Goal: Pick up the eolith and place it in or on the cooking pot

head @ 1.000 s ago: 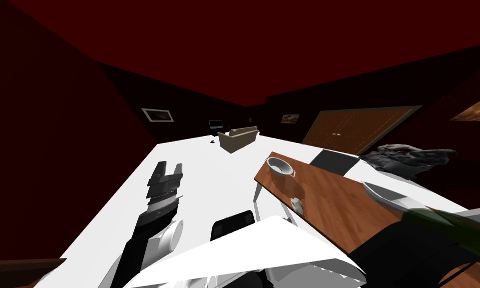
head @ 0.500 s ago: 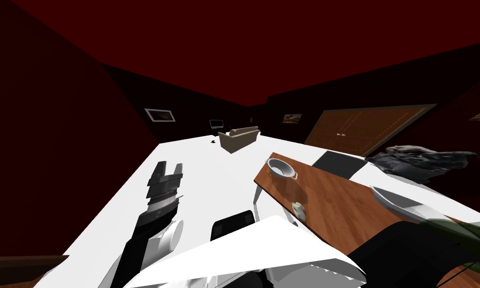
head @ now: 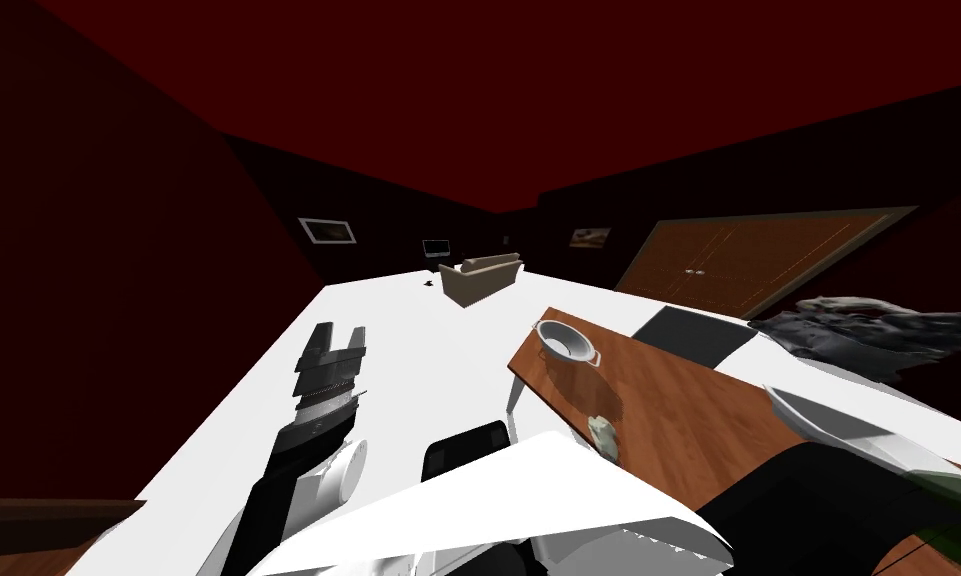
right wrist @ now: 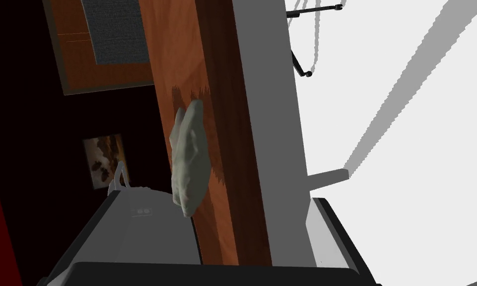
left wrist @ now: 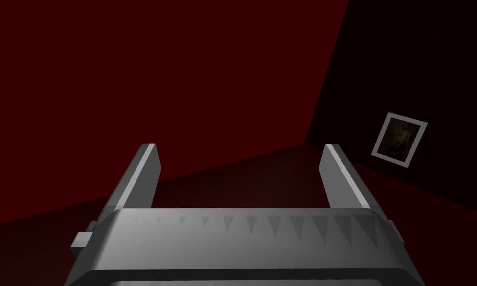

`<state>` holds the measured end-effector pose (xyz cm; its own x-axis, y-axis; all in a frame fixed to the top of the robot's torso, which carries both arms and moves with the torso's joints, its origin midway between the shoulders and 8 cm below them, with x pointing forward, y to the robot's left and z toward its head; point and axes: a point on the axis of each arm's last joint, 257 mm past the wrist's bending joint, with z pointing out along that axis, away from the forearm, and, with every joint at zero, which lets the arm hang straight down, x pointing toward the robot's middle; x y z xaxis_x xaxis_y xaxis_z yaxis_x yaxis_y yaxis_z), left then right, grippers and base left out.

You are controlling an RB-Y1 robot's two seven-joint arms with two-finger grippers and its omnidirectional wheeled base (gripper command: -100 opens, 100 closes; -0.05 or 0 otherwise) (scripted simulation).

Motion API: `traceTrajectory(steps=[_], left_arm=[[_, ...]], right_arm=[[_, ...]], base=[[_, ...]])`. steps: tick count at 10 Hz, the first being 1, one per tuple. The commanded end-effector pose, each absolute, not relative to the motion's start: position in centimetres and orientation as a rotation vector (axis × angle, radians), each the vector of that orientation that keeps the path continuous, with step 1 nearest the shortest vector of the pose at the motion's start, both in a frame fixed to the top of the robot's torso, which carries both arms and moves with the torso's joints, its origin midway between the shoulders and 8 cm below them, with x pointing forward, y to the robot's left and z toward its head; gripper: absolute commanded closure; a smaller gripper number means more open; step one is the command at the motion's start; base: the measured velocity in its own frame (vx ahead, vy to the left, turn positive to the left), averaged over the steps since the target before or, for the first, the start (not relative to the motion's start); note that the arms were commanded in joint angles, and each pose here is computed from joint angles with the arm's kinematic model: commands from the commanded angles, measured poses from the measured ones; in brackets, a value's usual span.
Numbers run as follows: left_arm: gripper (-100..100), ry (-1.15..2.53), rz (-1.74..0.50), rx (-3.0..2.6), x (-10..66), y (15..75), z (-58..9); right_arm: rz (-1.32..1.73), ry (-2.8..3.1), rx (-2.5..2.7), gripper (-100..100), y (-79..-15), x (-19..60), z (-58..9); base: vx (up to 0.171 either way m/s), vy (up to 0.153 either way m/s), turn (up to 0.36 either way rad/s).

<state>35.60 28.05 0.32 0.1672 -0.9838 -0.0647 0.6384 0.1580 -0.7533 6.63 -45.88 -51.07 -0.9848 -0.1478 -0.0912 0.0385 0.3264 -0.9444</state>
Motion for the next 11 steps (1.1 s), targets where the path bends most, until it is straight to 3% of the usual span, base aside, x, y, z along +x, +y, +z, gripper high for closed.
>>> traceTrajectory(steps=[1,3,4,5,6,7,11], left_arm=[[0,0.645,-1.282,-0.662,35.6,28.05,0.32],[0,0.645,-1.282,-0.662,35.6,28.05,0.32],[0,0.645,-1.282,-0.663,35.6,28.04,0.32],[0,0.645,-1.282,-0.663,35.6,28.04,0.32],[0,0.645,-1.282,-0.662,35.6,28.04,0.32],[0,0.645,-1.282,-0.663,35.6,28.04,0.32],[0,0.645,-1.282,-0.663,35.6,28.04,0.32]], right_arm=[[-1.807,2.396,-0.138,-100,-46.89,5.64,-50.22],[-1.814,2.393,-0.143,-100,-46.75,5.52,-50.17],[-1.82,2.39,-0.145,0,-46.83,5.47,-50.08],[-1.822,2.393,-0.138,-100,-47.63,5.5,-50.28],[-1.824,2.39,-0.141,-100,-47.25,5.53,-50.16],[-1.822,2.391,-0.14,100,-47.32,5.54,-50.2],[-1.828,2.387,-0.139,100,-47.39,5.54,-50.08]], base=[[0.05,-0.073,0.055],[0.031,-0.048,0.022],[0.004,-0.006,0.0],[0.005,-0.042,0.045],[0.003,-0.029,0.017],[0.0,0.0,0.0],[0.0,0.0,0.0]])
